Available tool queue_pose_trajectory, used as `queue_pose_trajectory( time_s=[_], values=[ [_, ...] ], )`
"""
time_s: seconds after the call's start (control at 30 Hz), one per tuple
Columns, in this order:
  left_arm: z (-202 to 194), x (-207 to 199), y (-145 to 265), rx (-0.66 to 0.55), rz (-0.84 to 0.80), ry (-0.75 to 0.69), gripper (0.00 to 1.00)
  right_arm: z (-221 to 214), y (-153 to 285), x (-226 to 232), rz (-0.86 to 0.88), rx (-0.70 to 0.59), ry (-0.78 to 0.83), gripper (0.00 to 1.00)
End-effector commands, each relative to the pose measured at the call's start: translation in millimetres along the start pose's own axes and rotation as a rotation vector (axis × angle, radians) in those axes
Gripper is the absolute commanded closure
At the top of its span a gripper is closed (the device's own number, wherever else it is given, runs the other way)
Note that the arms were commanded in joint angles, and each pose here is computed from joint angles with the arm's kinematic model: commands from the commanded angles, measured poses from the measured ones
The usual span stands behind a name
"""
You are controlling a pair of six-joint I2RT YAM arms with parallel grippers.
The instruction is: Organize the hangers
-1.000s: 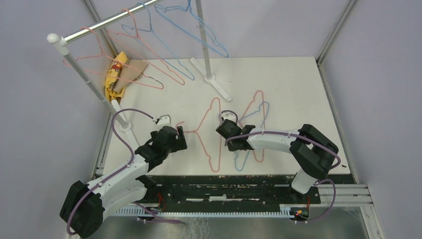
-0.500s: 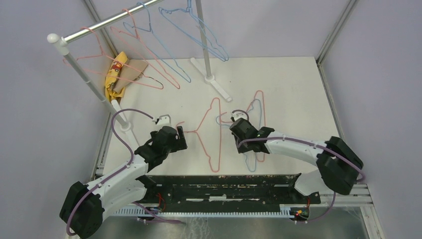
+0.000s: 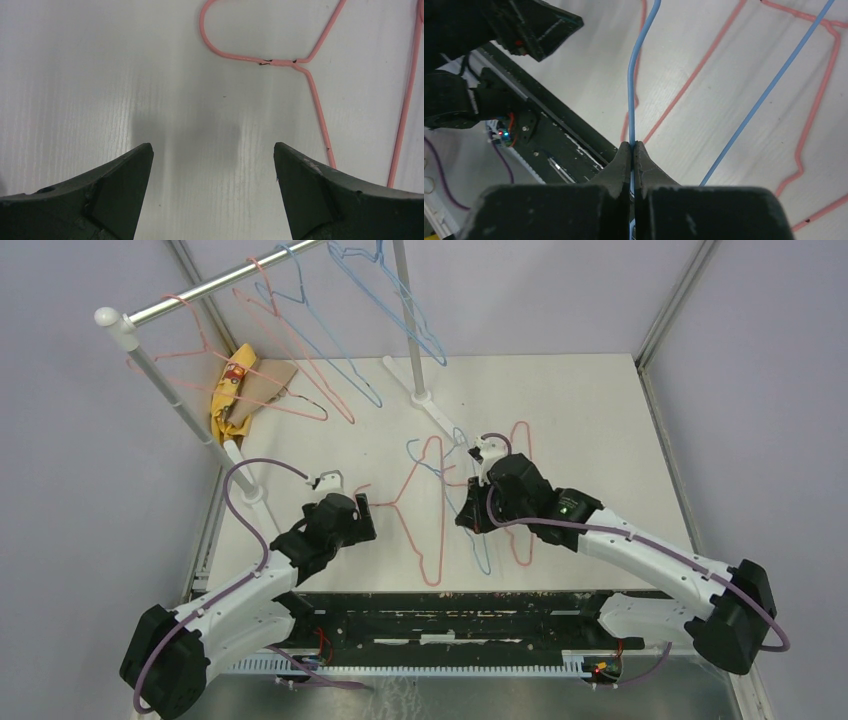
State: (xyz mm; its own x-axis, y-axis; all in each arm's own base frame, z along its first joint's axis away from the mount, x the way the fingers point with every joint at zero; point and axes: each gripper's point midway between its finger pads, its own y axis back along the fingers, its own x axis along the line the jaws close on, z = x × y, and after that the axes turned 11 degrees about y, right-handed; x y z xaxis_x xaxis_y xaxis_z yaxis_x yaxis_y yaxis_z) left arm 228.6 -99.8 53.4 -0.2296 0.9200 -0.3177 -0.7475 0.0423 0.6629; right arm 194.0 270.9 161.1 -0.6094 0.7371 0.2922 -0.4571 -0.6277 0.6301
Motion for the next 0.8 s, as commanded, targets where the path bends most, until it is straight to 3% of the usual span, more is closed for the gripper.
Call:
queue_pose_trajectory(
  time_s=[0.0,0.3,0.77],
  values=[
    [15.6,-12.1,5.8,-0.045,-0.030,0.049,0.03,71.5,42.6,50.4,0.205,-0.181,0.020,0.99],
    [20.5,-15.1,11.4,-0.059,-0.050,0.066,0.04,156.8,97.3,92.8,0.343,-0.381,0.079,0.99],
    [30.8,-16.0,24.2,-0.097,-0.079,0.092,0.04,254.2,89.7,113.3,0.594,-0.486,-0.063,0.99]
  ],
)
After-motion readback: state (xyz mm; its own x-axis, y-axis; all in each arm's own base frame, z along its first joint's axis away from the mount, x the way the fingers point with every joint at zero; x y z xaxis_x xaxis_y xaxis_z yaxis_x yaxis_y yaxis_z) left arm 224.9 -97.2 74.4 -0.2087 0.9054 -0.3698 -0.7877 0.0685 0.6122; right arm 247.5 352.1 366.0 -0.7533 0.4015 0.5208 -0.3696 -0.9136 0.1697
